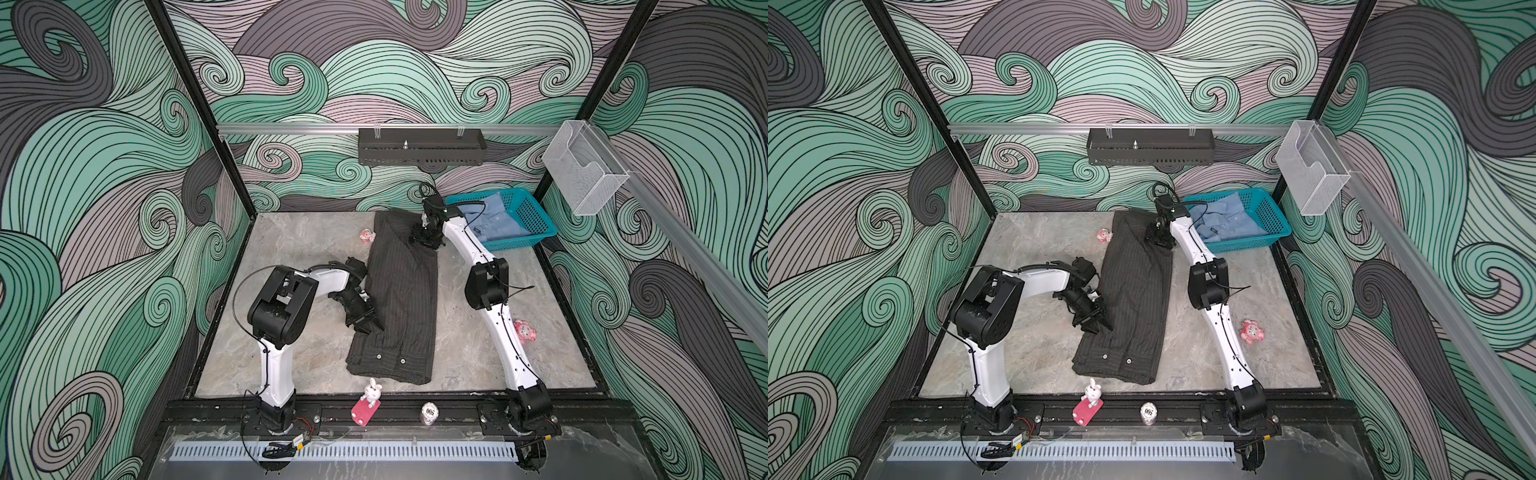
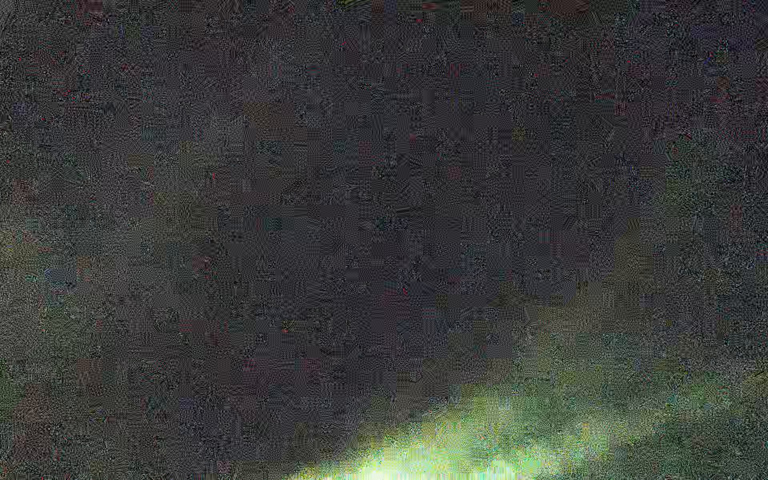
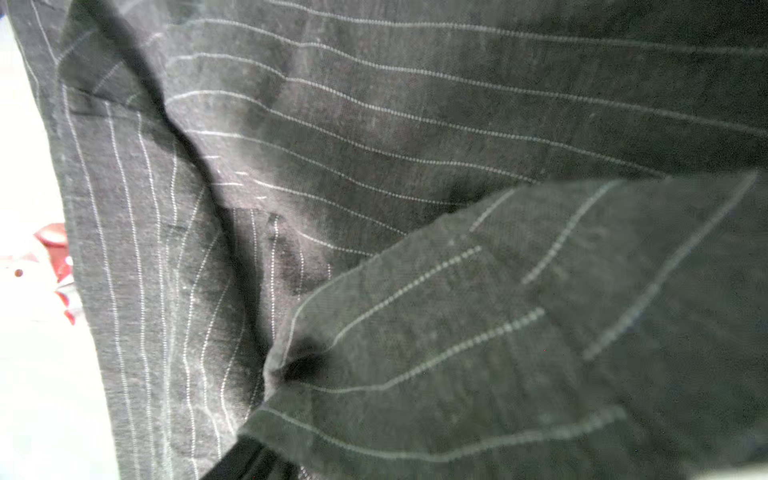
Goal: Fold and stack the long sleeve shirts
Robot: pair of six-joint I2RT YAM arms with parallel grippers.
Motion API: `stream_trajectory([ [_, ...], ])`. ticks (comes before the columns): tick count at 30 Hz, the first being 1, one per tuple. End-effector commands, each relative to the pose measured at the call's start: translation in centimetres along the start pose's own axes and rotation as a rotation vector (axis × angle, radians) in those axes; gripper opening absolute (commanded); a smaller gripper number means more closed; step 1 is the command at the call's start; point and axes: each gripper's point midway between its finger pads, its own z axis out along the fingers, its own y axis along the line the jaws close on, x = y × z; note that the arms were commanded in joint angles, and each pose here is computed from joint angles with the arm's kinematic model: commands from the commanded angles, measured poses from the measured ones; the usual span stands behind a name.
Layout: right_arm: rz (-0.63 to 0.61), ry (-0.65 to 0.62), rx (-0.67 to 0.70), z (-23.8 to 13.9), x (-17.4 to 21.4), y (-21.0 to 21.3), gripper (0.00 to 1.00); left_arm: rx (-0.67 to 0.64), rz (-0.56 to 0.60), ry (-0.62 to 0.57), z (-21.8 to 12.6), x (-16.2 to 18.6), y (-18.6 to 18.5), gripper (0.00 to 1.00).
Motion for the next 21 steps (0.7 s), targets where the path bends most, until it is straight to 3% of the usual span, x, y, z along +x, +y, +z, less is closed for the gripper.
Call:
stream_trajectory([
  [1,-0.016,0.004,-0.097,0.7,0.2,2.6,0.68,0.021,-0.029,-0.014,0.1,0.4,-0.5,0.42],
  [9,-0.043,-0.077,-0.103,-2.7,-1.7,4.0,0.73,0.021,0.01,-0.1,-2.5,0.6,-1.8,0.53],
  [15,0.008,-0.164,0.067,-11.5,-2.5,0.9,0.81,-0.038,0.089,-0.266,-8.5,1.8,-2.5,0.64],
  [21,0.018,-0.182,0.12,-18.9,1.4,-0.4,0.86,-0.061,0.112,-0.349,-11.3,4.4,-1.7,0.68],
])
